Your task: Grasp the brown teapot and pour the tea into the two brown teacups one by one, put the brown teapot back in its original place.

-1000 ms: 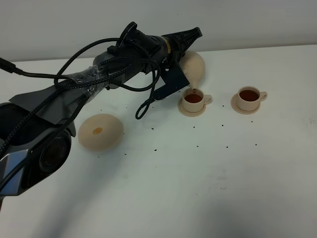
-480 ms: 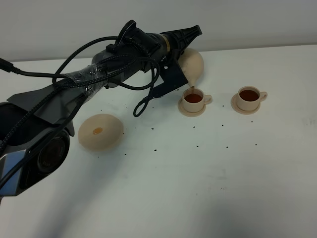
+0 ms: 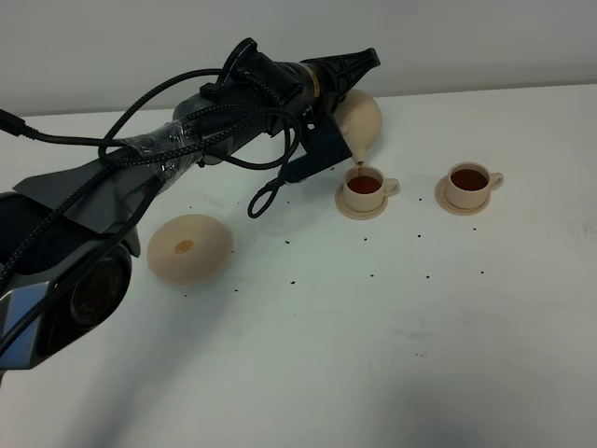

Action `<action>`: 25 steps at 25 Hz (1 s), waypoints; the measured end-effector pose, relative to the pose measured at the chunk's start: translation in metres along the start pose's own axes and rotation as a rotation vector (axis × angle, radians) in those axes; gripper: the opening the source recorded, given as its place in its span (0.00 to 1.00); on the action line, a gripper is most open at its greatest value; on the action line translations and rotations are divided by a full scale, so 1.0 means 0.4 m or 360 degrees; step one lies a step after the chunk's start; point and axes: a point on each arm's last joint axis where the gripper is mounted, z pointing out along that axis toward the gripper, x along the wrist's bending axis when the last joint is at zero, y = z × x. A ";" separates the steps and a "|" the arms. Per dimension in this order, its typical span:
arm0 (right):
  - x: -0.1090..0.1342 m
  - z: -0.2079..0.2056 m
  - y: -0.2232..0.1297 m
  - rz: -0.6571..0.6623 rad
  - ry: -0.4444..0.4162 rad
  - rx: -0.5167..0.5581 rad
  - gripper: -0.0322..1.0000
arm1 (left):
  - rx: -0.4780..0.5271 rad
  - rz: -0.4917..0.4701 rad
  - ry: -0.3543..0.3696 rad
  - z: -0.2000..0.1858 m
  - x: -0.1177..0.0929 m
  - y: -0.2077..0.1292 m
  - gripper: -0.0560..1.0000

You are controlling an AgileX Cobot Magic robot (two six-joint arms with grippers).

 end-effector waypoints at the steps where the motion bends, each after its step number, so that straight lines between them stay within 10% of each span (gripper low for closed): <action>1: 0.000 0.000 0.000 0.0000 0.0000 0.0000 0.26 | 0.0000 0.0000 0.0001 0.000 0.000 0.000 0.17; 25: 0.000 0.000 0.000 0.0000 0.0000 0.0000 0.26 | 0.0018 0.0042 0.0043 -0.004 0.021 0.008 0.17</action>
